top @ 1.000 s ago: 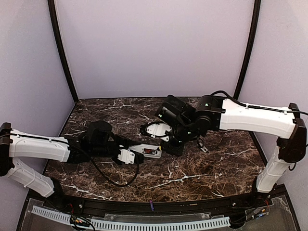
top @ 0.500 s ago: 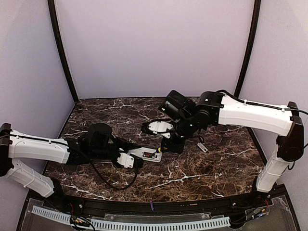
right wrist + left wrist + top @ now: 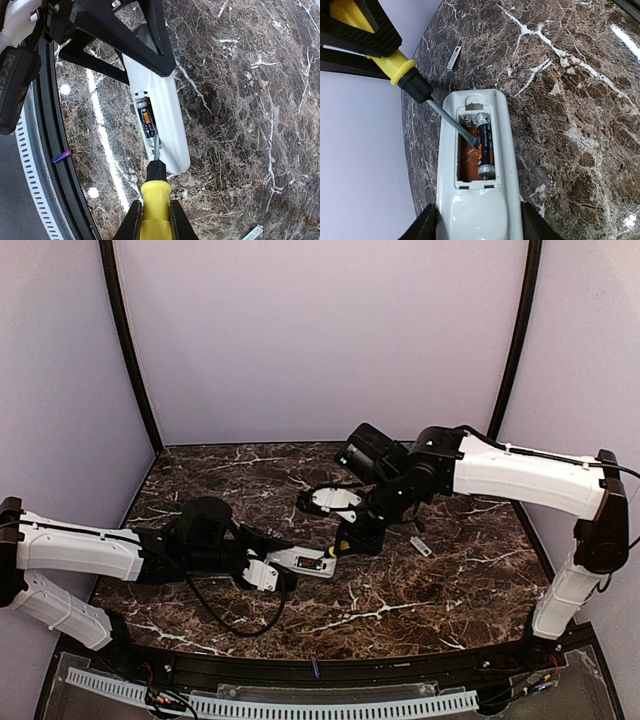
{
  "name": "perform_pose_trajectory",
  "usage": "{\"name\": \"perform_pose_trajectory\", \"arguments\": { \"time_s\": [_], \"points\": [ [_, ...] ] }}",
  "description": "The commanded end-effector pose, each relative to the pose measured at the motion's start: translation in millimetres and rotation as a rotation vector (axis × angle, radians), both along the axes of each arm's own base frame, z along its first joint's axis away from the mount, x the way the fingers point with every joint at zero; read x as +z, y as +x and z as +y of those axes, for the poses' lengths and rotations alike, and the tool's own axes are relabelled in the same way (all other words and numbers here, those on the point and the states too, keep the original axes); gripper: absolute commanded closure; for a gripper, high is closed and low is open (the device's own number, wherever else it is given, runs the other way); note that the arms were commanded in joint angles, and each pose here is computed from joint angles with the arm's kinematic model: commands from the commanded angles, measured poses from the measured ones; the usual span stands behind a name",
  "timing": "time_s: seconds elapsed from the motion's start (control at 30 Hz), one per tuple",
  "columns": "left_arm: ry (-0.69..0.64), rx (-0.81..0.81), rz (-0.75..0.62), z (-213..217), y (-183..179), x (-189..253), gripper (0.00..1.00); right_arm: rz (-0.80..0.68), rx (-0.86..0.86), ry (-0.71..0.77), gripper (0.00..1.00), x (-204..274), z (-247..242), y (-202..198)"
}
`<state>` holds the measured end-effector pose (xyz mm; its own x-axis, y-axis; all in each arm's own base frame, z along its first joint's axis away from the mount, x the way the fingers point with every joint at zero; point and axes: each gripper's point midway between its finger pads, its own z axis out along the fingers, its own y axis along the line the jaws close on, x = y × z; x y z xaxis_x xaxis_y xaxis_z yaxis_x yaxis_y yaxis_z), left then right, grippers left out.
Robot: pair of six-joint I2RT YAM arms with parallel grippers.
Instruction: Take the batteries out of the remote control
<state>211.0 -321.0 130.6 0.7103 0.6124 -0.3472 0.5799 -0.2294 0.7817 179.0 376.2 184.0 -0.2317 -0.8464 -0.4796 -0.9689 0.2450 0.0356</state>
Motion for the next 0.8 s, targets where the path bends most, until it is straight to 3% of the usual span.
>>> {"name": "perform_pose_trajectory", "arguments": {
  "time_s": [0.0,0.43,0.77],
  "points": [
    [-0.029,0.0,-0.035,0,1,12,1.0,0.0,-0.021,-0.061,1.0,-11,-7,3],
    [-0.004,0.006,-0.029,1,3,5,1.0,-0.102,-0.068,-0.179,1.0,-12,-16,11],
    [-0.008,-0.002,-0.025,-1,0,6,1.0,-0.067,-0.022,-0.153,1.0,-19,-8,2]
  ]
}}
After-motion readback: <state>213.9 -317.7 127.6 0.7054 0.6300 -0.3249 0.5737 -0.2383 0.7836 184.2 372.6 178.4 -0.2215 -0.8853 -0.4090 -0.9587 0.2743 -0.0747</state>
